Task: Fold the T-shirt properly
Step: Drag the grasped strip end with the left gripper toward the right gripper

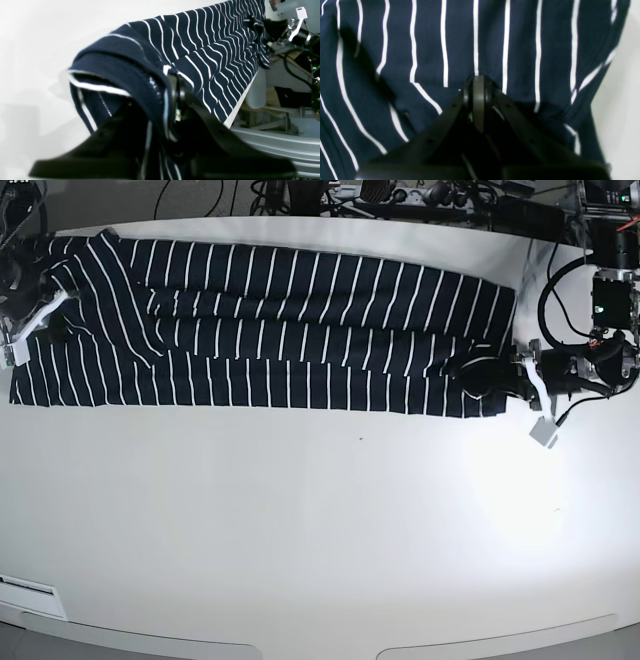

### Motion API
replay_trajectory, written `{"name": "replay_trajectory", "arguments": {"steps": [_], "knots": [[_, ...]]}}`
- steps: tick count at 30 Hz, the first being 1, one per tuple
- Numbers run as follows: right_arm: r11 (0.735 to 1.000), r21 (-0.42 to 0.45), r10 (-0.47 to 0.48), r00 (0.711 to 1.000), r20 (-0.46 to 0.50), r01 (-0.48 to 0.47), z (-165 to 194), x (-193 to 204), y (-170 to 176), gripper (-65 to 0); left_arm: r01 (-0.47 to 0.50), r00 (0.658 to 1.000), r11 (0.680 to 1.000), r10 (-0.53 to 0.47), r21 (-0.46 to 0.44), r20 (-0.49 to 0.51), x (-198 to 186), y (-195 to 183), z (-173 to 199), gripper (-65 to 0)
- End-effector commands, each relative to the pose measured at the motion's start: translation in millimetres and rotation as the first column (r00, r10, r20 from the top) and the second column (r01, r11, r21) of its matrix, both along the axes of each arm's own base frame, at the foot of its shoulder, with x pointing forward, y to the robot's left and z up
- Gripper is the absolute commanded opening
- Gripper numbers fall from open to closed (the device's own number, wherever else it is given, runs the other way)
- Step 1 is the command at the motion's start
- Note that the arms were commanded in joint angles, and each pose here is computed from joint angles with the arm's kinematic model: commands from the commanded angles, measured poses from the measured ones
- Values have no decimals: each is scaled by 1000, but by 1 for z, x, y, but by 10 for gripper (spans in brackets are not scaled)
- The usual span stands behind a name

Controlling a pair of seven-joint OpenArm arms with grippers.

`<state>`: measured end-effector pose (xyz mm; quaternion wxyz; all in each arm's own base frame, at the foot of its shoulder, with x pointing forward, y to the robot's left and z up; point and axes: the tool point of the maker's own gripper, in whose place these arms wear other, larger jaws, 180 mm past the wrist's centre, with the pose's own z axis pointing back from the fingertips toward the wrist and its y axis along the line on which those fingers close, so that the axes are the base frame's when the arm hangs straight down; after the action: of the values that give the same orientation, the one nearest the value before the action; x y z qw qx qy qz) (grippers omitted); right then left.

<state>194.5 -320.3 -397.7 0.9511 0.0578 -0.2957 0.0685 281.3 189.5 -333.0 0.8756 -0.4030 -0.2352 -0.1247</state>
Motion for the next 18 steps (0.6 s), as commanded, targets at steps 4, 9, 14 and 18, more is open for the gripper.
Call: {"name": "replay_trajectory", "arguments": {"steps": [4,9,14,18], "knots": [[998,-7,60,997,-58,-60,-10,-5,12,-650,28,997,999,-24,-45,73,10,-20,23,-650],[999,-6,52,997,-58,-52,-11,-3,13,-650,167,967,984,-152,-57,206,2,-68,56,-650],[999,-13,37,997,-65,-37,-12,-4,11,-650,285,898,956,-240,-70,368,-14,-114,93,-650],[999,-13,43,997,-70,-44,-13,-5,11,-650,320,878,937,-238,-140,415,-26,-141,100,-650]]}}
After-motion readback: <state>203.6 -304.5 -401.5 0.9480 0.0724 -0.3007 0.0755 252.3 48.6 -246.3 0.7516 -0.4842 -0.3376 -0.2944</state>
